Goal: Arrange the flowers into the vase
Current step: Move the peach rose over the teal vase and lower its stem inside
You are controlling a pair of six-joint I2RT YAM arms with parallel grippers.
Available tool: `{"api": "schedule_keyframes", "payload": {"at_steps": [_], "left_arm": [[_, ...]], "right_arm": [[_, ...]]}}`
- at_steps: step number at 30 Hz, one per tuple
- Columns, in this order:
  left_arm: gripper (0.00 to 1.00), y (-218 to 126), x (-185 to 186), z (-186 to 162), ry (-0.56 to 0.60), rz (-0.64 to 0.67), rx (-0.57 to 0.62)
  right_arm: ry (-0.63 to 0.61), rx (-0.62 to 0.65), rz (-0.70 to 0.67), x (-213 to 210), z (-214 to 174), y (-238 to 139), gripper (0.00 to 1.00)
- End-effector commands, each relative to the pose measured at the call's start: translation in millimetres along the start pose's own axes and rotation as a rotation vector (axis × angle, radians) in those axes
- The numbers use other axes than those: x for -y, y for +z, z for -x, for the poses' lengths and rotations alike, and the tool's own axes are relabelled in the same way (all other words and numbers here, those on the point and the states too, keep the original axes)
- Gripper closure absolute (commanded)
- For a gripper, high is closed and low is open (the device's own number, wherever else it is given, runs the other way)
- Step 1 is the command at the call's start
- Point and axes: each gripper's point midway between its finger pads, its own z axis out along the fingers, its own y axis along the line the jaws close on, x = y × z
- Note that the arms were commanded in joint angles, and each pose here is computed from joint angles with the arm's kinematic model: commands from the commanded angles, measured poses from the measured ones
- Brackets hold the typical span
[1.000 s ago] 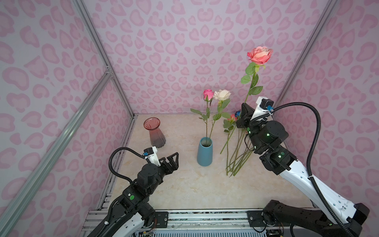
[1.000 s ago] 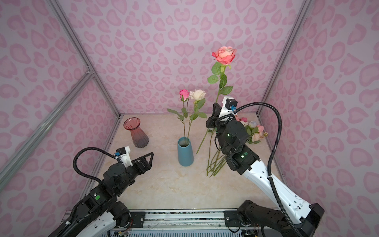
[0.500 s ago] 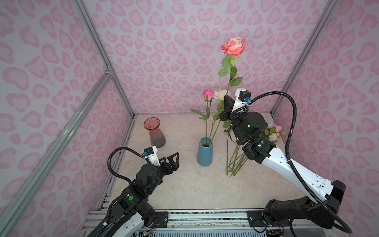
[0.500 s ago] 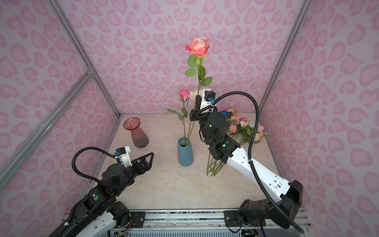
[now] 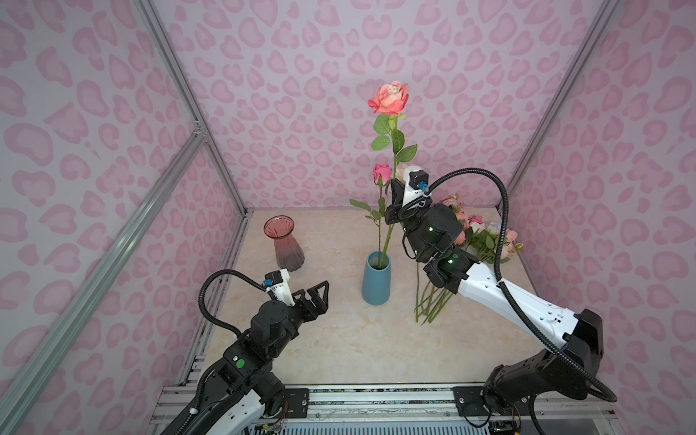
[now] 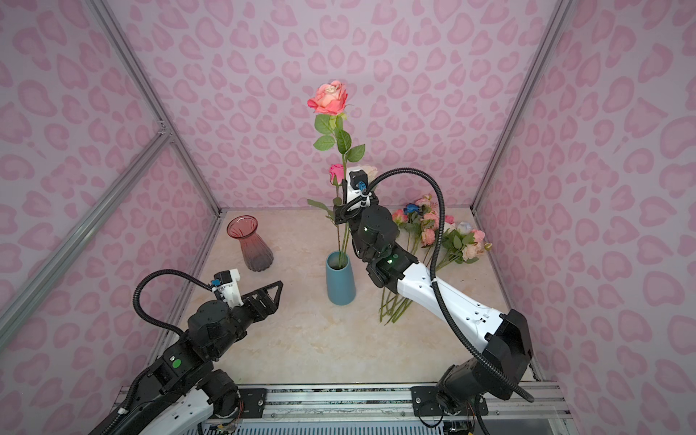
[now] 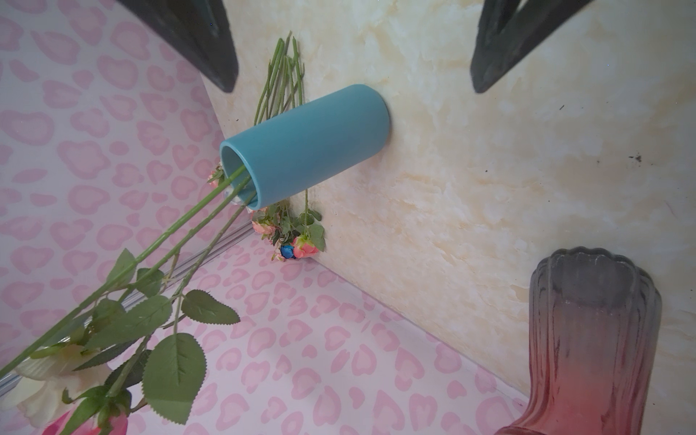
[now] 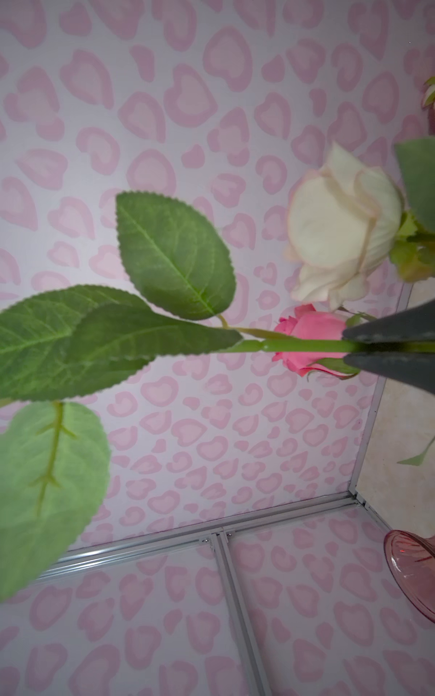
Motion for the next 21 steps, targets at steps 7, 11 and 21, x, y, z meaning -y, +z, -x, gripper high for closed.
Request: {"api": "schedule_keyframes", "payload": {"at_steps": [7, 11, 21], "left_arm": [[0.03, 3.0, -4.7, -2.5, 0.001, 0.013, 0.004], [0.03, 5.6, -5.9, -6.4, -0.003, 0.013, -0.007], [0.03, 10.9, -10.1, -15.2, -0.014, 0.021, -0.032]], "right_arm": [[-0.014, -0.014, 0.088, -30.7, -39.0, -21.5, 0.94], [-0.020, -0.064, 0.112, -38.4, -64.3, -30.6, 0.94], [-0.007, -0.168, 0.105, -39.1, -114.7, -43.1, 0.92]]}}
